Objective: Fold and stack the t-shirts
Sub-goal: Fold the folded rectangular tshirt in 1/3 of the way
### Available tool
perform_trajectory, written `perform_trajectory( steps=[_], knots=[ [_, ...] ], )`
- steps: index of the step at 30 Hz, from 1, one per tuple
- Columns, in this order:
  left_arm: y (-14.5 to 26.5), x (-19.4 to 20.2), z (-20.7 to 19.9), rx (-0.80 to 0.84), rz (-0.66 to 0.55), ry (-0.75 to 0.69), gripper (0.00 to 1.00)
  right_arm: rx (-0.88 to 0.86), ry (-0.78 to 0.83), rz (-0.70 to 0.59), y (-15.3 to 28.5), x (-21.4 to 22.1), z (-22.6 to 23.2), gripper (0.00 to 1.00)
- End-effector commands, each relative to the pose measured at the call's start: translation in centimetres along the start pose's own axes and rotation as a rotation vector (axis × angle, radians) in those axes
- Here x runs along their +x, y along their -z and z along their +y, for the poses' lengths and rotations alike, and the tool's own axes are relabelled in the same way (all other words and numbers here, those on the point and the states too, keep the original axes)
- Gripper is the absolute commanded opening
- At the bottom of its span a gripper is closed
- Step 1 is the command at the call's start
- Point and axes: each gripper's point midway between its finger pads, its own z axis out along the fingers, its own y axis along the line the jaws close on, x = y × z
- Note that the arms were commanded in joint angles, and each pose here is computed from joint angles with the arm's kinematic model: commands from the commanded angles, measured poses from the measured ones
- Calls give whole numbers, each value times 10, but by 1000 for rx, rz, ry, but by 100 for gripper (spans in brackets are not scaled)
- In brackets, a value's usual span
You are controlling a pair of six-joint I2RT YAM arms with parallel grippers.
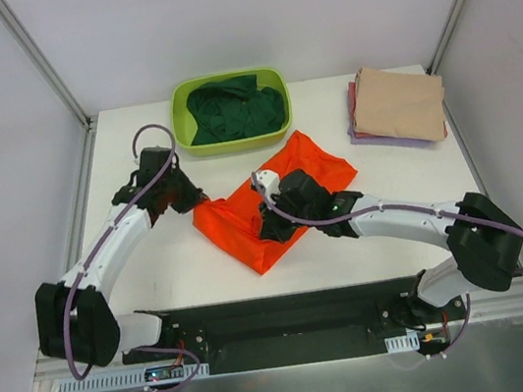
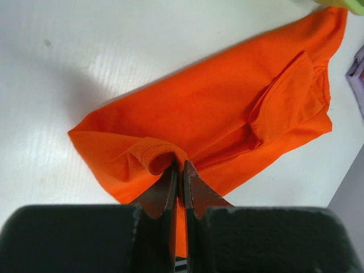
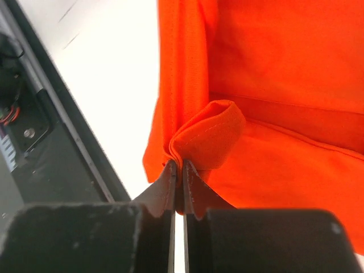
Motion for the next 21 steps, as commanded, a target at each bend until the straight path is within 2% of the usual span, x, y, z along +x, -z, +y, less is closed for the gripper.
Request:
perform_trajectory(
  steps=[1,6,11,21],
  knots=[
    [-13,-32,-44,63,-82,-46,0,51,-80,-10,16,0,-25,0],
    [-38,-36,-63,51,-50,-77,0,120,-127,-32,24,-3,-56,0],
    [-62,-37,-78,55,-9,-112,0,173,-192,-1,28,9,-80,0],
    [-106,-23,-87,33,73,-162,0,236,-304,33,30,30,-108,0]
  ],
)
